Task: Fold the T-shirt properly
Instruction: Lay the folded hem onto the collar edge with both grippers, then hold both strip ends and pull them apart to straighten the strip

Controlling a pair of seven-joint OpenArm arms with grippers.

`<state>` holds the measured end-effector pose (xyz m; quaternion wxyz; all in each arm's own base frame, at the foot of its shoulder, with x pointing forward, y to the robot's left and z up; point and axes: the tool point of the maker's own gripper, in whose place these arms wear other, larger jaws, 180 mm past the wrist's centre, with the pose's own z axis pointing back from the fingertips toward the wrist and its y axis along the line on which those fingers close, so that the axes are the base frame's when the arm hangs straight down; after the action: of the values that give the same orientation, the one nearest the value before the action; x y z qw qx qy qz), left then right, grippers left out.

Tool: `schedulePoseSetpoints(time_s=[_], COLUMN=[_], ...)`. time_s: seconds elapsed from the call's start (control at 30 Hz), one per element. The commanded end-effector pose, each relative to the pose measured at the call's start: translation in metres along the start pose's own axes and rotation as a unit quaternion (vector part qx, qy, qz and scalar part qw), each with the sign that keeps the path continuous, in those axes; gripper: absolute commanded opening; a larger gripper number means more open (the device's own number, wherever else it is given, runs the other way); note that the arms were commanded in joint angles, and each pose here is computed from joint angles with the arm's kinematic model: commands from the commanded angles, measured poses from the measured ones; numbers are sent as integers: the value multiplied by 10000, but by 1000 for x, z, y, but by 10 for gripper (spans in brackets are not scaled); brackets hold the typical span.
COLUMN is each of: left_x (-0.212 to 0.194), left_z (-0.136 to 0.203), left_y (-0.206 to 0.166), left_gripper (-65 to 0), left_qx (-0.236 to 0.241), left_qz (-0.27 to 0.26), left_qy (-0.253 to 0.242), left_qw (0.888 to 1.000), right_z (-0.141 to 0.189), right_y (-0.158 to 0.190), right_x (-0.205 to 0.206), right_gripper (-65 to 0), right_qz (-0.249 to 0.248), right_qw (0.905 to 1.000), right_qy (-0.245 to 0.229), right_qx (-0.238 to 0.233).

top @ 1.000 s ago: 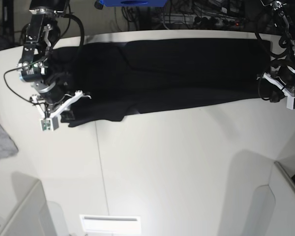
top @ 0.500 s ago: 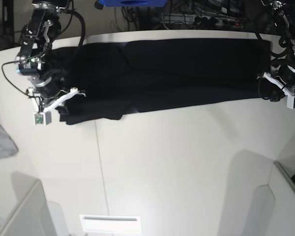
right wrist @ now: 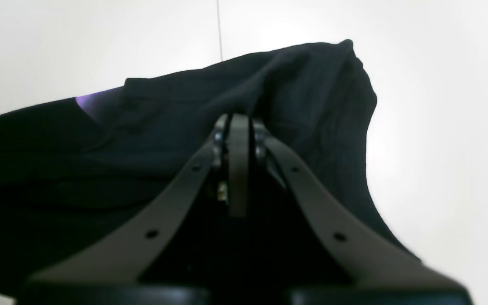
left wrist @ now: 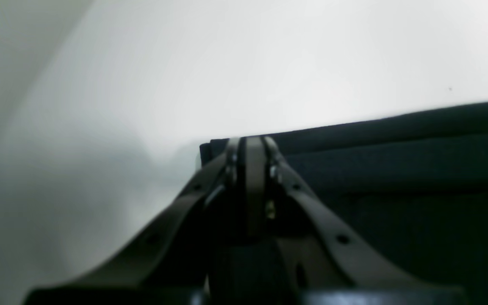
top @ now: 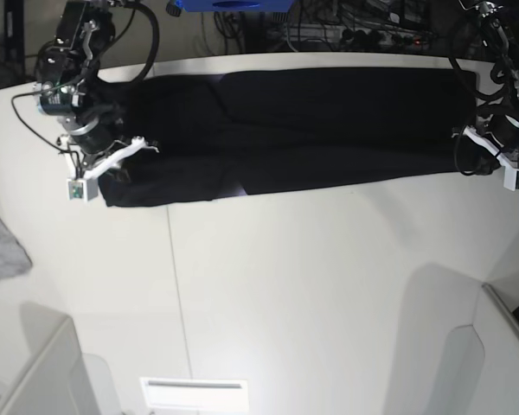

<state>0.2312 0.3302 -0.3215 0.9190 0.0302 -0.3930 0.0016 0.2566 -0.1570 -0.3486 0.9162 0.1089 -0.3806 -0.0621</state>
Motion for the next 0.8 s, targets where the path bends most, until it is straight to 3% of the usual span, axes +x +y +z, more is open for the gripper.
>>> schedulePoseSetpoints(time_s=[0.0, 0.17, 0.77], left_x=[13, 11, -4], left_z=[5, 4, 14], left_y=[4, 4, 0], left_gripper=[-650, -650, -650], left_qx=[57, 58, 40], left_qz=[-141, -141, -280], left_qy=[-173, -142, 49], left_qw=[9997, 9998, 9996], right_z=[6, 14, 21], right_y=[-3, -12, -16], right_x=[13, 11, -22], right_gripper=[-650, -650, -650], right_qz=[-57, -467, -588], right_qw=[9997, 9983, 9982], right_qy=[-245, -317, 29], right_qx=[6, 122, 78])
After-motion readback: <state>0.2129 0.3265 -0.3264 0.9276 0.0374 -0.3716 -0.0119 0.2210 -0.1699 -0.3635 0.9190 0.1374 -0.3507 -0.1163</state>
